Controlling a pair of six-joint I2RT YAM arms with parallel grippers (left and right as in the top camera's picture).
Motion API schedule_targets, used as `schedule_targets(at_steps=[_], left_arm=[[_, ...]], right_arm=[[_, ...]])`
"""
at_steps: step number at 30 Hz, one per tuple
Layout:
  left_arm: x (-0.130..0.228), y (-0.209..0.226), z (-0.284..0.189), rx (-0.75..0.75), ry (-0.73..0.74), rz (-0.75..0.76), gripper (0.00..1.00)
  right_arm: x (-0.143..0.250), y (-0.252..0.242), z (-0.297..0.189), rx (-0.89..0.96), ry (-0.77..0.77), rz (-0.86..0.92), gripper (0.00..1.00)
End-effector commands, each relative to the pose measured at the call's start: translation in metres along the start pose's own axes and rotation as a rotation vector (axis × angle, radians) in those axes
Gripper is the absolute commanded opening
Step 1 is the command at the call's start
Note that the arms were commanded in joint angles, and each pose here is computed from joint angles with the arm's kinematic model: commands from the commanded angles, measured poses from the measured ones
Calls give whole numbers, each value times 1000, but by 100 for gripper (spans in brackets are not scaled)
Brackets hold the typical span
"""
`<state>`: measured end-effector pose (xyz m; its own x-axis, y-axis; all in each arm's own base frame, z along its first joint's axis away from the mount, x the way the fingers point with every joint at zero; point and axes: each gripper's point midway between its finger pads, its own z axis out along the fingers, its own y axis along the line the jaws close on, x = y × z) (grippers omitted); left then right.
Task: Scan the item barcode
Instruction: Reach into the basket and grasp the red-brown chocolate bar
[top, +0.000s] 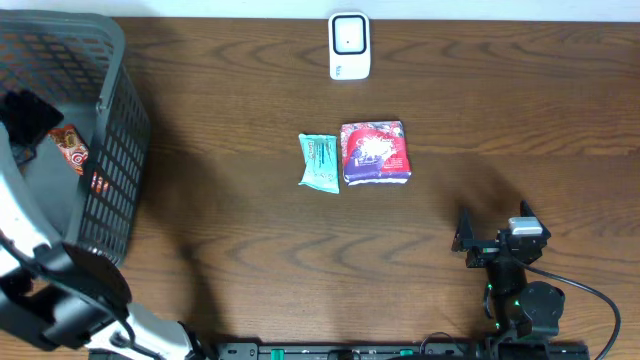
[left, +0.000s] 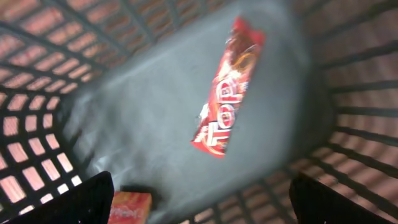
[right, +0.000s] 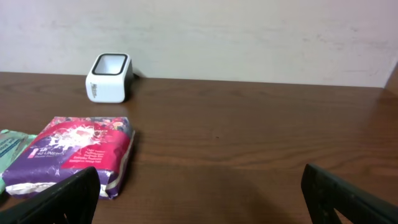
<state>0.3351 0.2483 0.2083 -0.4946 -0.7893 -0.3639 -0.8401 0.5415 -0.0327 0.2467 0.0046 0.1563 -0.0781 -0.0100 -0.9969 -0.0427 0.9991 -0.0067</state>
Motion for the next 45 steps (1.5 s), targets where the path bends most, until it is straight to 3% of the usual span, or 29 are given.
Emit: schedule_targets(at_steps=[1,5,7,10,15,20,26,35,37,39,45], left_arm=[[5,8,37,-60,58,-19,90],[10,6,73,-85,120,-7,89],[22,5,113,-117,197,4,51],[32,5,140,-136,254,11,45],[57,-3,181,-115,364,22,46],[63,-4,188,-119,384,30,53],[62,-25,176,9,404,36,62],[13,-49,90,175,184,25,62],[10,-49,84,181,170,25,66],[14,-49,87,180,181,32,75],[46,-58,131,164,256,104,75]], right_arm=[[1,-1,0,3,4,-14,99],[1,-1,0,3,4,-14,99],[1,-1,0,4,4,-14,99],[1,-1,0,4,4,-14,99],[1,-1,0,3,4,-14,99],[1,-1,0,4,4,-14,99],[1,-1,0,3,4,-14,99],[1,-1,0,3,4,-14,99],[1,-1,0,4,4,-14,99],[1,-1,0,3,3,-14,99],[1,-1,0,3,4,-14,99]])
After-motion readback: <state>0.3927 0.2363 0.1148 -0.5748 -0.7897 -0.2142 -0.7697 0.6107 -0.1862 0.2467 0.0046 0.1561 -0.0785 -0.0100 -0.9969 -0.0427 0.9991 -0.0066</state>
